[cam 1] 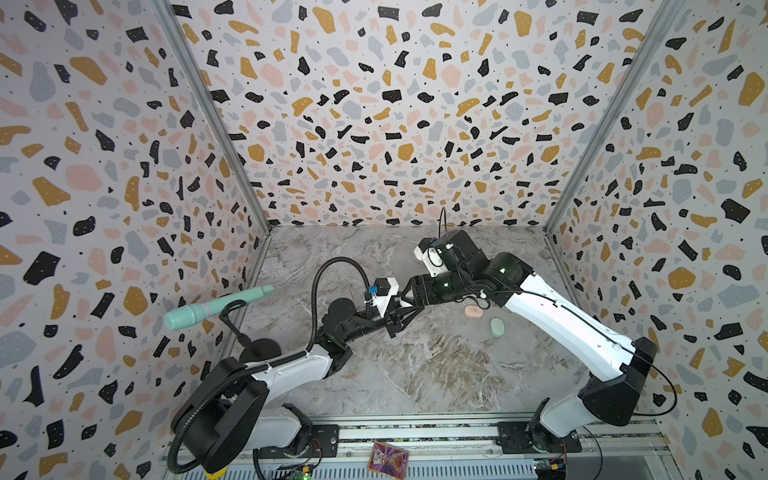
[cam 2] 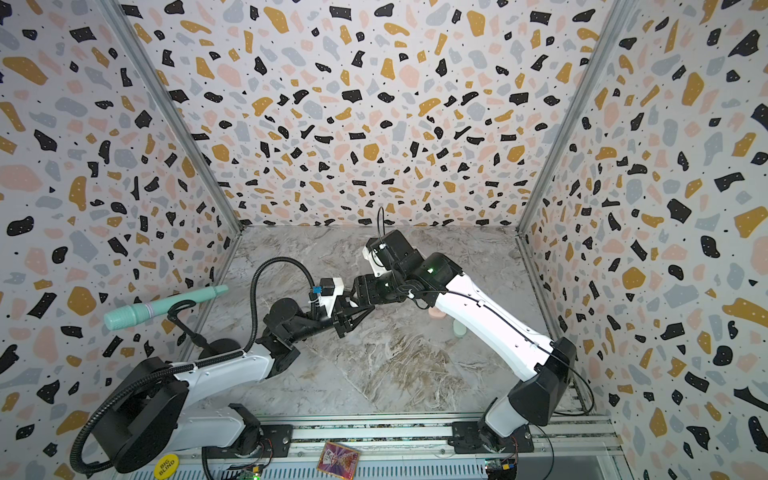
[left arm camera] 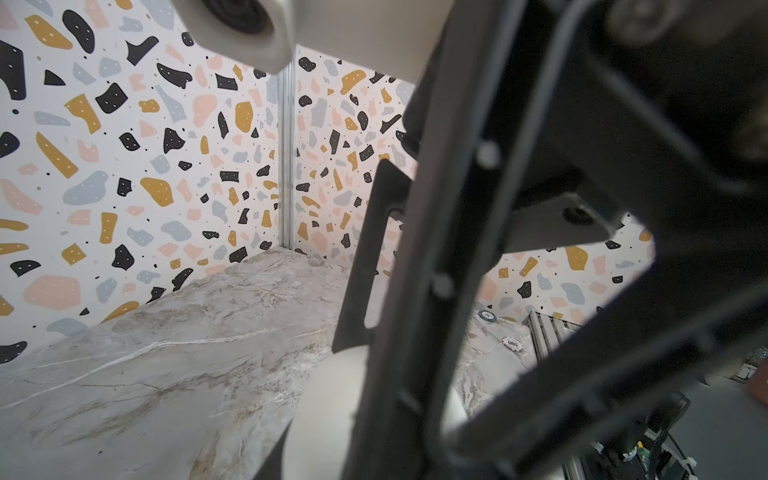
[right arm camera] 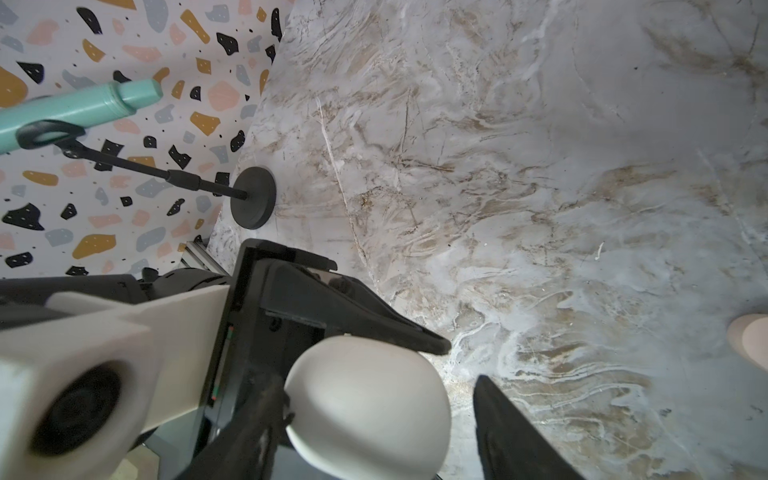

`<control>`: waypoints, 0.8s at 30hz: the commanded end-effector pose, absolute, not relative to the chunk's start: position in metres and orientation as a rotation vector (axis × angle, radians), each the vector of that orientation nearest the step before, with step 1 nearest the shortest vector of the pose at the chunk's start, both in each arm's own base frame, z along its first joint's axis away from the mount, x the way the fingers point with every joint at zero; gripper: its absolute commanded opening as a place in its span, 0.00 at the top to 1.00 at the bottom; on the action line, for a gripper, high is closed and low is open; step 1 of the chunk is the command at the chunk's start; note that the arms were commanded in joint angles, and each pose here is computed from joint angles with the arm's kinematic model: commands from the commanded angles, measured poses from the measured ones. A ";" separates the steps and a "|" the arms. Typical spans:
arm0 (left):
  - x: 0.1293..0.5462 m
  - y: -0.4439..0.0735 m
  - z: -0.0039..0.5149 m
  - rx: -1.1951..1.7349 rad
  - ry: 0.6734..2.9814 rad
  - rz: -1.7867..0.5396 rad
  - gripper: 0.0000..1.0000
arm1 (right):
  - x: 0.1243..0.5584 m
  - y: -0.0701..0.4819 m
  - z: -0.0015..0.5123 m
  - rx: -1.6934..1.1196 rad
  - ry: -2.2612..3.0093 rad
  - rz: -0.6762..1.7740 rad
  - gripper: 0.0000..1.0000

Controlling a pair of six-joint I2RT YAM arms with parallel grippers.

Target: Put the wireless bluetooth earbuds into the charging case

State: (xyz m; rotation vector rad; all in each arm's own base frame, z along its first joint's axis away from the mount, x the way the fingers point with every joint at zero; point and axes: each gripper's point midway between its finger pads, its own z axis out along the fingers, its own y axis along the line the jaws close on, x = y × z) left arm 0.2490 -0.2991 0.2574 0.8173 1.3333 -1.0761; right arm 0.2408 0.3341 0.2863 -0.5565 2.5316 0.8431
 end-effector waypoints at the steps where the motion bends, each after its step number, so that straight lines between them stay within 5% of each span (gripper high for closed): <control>1: 0.244 -0.298 0.290 0.820 1.199 -1.057 0.81 | 0.236 0.334 0.284 -0.592 2.555 0.794 0.26; 9: 0.243 -0.297 0.290 0.824 1.206 -1.049 0.81 | 0.240 0.335 0.284 -0.582 2.554 0.782 0.33; 15: 0.244 -0.296 0.286 0.819 1.224 -1.048 0.74 | 0.239 0.331 0.285 -0.559 2.540 0.790 0.47; 24: 0.259 -0.280 0.249 0.721 1.427 -0.950 0.08 | 0.248 0.291 0.253 -0.435 2.554 0.700 0.50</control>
